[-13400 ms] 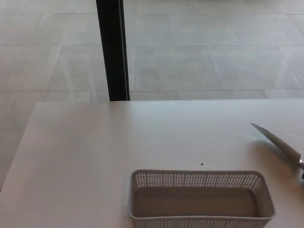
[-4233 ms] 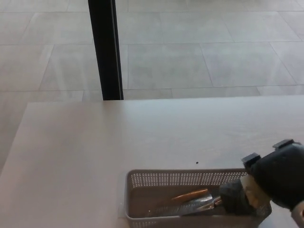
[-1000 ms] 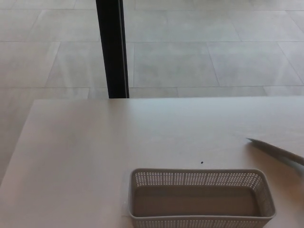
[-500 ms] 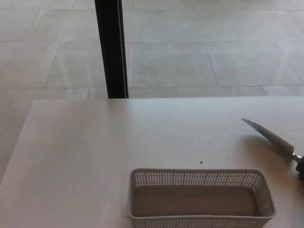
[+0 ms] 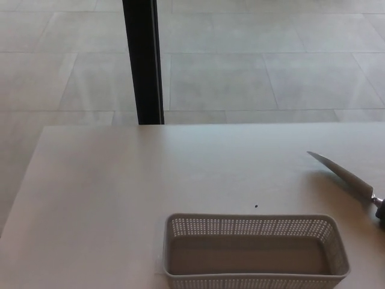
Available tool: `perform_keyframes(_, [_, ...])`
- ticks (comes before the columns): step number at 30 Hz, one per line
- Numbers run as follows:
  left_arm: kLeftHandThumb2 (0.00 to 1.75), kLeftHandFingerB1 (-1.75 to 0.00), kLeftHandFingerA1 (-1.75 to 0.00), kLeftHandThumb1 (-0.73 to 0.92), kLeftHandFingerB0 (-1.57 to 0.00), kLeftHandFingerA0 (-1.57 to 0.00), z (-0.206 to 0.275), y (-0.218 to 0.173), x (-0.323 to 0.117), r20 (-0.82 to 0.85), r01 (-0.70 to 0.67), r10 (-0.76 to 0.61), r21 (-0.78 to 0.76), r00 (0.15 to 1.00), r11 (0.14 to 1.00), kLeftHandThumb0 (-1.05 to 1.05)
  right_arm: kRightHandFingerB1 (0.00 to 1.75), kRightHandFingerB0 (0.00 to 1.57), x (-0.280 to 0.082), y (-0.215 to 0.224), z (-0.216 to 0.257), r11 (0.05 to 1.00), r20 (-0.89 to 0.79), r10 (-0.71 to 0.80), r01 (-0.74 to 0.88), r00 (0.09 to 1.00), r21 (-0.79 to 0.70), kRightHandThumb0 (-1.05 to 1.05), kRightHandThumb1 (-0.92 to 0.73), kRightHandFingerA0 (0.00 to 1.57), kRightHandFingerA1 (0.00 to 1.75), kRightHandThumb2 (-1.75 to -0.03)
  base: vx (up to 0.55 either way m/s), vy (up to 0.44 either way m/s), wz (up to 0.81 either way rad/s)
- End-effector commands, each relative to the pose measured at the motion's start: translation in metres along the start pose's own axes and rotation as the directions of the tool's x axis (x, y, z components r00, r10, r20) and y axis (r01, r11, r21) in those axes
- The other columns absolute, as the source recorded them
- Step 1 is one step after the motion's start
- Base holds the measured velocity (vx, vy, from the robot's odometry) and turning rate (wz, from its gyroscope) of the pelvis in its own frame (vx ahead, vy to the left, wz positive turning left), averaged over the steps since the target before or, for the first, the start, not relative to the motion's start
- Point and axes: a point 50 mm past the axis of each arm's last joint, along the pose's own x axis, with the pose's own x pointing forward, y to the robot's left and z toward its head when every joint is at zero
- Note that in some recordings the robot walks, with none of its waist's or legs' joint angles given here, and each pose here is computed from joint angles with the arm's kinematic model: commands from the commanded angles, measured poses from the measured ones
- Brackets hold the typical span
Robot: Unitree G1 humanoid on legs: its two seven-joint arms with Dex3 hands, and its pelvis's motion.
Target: A garden tool is kept on the righthand side and a container is kept on the lefthand side on a desk infront of the robot. the robot uses its right hand to pick up the garden tool and makes a scooping motion inside the container
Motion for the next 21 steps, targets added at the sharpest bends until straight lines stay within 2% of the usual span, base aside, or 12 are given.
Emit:
perform_keyframes(1, [1.21, -1.02, -1.09, -0.32, -0.9, -0.91, 0.003, 0.009, -0.001, 0.012, -0.008, 0.008, 0.015, 1.0, 1.0, -0.28, 0.08, 0.0, -0.032, -0.052, -0.06, 0.969, -0.112, -0.069, 0.093, 0.991, 0.227, -1.05, -0.91, 0.0, 0.0, -0.62, 0.0, 0.0, 0.0])
perform_keyframes(3, [1.22, -1.02, -1.08, -0.33, -0.92, -0.94, 0.003, 0.008, 0.0, 0.004, -0.018, 0.018, 0.0, 1.0, 1.0, -0.22, 0.27, 0.0, -0.044, -0.064, -0.086, 0.951, -0.207, -0.114, 0.167, 0.972, 0.261, -1.05, -0.92, 0.0, 0.1, -0.61, 0.0, 0.0, 0.0])
perform_keyframes(7, [1.16, -1.01, -1.06, -0.35, -1.0, -1.03, 0.006, 0.008, -0.001, 0.029, 0.001, -0.001, 0.021, 1.0, 1.0, -0.33, 0.36, 0.0, -0.076, -0.07, -0.15, 0.877, -0.415, -0.189, 0.343, 0.89, 0.337, -1.05, -0.89, 0.0, 0.0, -0.75, 0.0, 0.0, 0.0])
perform_keyframes(10, [1.16, -1.01, -1.06, -0.35, -0.99, -1.03, 0.007, 0.007, 0.0, 0.029, 0.005, -0.005, 0.011, 1.0, 1.0, -0.24, 0.37, 0.0, -0.092, -0.063, -0.176, 0.822, -0.52, -0.181, 0.419, 0.835, 0.386, -1.05, -0.92, 0.0, 0.0, -0.67, 0.0, 0.0, 0.0])
perform_keyframes(12, [1.17, -1.01, -1.06, -0.32, -0.97, -0.99, 0.007, 0.007, 0.0, 0.026, -0.003, 0.002, 0.037, 1.0, 0.999, -0.33, 0.5, 0.0, -0.111, -0.029, -0.212, 0.656, -0.664, -0.159, 0.581, 0.731, 0.482, -1.05, -0.92, 0.0, 0.17, -0.66, 0.0, 0.0, 0.0])
perform_keyframes(13, [1.16, -1.0, -1.06, -0.32, -0.96, -0.97, 0.007, 0.007, 0.0, 0.023, 0.0, -0.001, 0.024, 1.0, 1.0, -0.29, 0.49, 0.0, -0.115, -0.015, -0.22, 0.647, -0.697, -0.132, 0.594, 0.705, 0.478, -1.05, -0.89, 0.0, 0.0, -0.74, 0.0, 0.0, 0.0])
perform_keyframes(14, [1.16, -1.02, -1.07, -0.34, -0.94, -0.96, 0.007, 0.007, 0.0, 0.025, 0.004, -0.004, 0.018, 1.0, 1.0, -0.31, 0.34, 0.0, -0.117, 0.004, -0.227, 0.626, -0.715, -0.097, 0.601, 0.693, 0.497, -1.05, -0.92, 0.0, 0.31, -0.68, 0.0, 0.0, 0.0])
perform_keyframes(16, [1.17, -1.02, -1.07, -0.32, -0.94, -0.97, 0.008, 0.006, 0.0, 0.026, 0.002, -0.003, 0.013, 1.0, 1.0, -0.35, 0.47, 0.0, -0.123, 0.035, -0.23, 0.524, -0.743, -0.029, 0.644, 0.669, 0.558, -1.05, -0.91, 0.0, 0.45, -0.65, 0.0, 0.0, 0.0])
perform_keyframes(18, [1.2, -1.03, -1.08, -0.31, -0.91, -0.93, 0.01, 0.004, 0.001, 0.022, 0.005, -0.005, 0.019, 1.0, 1.0, -0.33, 0.43, 0.0, -0.127, 0.059, -0.232, 0.484, -0.754, 0.018, 0.655, 0.656, 0.581, -1.05, -0.92, 0.0, 0.45, -0.67, 0.0, 0.0, 0.0])
perform_keyframes(19, [1.18, -1.03, -1.09, -0.33, -0.93, -0.95, 0.01, 0.004, 0.001, 0.029, 0.01, -0.01, 0.012, 1.0, 1.0, -0.33, 0.57, 0.0, -0.128, 0.077, -0.231, 0.378, -0.752, 0.049, 0.685, 0.657, 0.623, -1.05, -0.62, 0.0, 0.64, -1.14, 0.0, 0.0, 0.0])
perform_keyframes(20, [1.16, -1.02, -1.1, -0.32, -0.91, -0.92, 0.01, 0.004, 0.001, 0.032, 0.012, -0.013, 0.022, 0.999, 1.0, -0.32, 0.57, 0.0, -0.132, 0.109, -0.227, 0.306, -0.747, 0.091, 0.695, 0.658, 0.65, -1.05, -0.64, 0.0, 0.61, -1.12, 0.0, 0.0, 0.0])
perform_keyframes(21, [1.19, -1.02, -1.1, -0.32, -0.9, -0.9, 0.01, 0.004, 0.001, 0.032, 0.011, -0.012, 0.02, 0.999, 1.0, -0.31, 0.36, 0.0, -0.131, 0.123, -0.224, 0.309, -0.767, 0.148, 0.707, 0.625, 0.636, -1.04, -0.89, 0.0, 0.34, -0.62, 0.0, 0.0, 0.0])
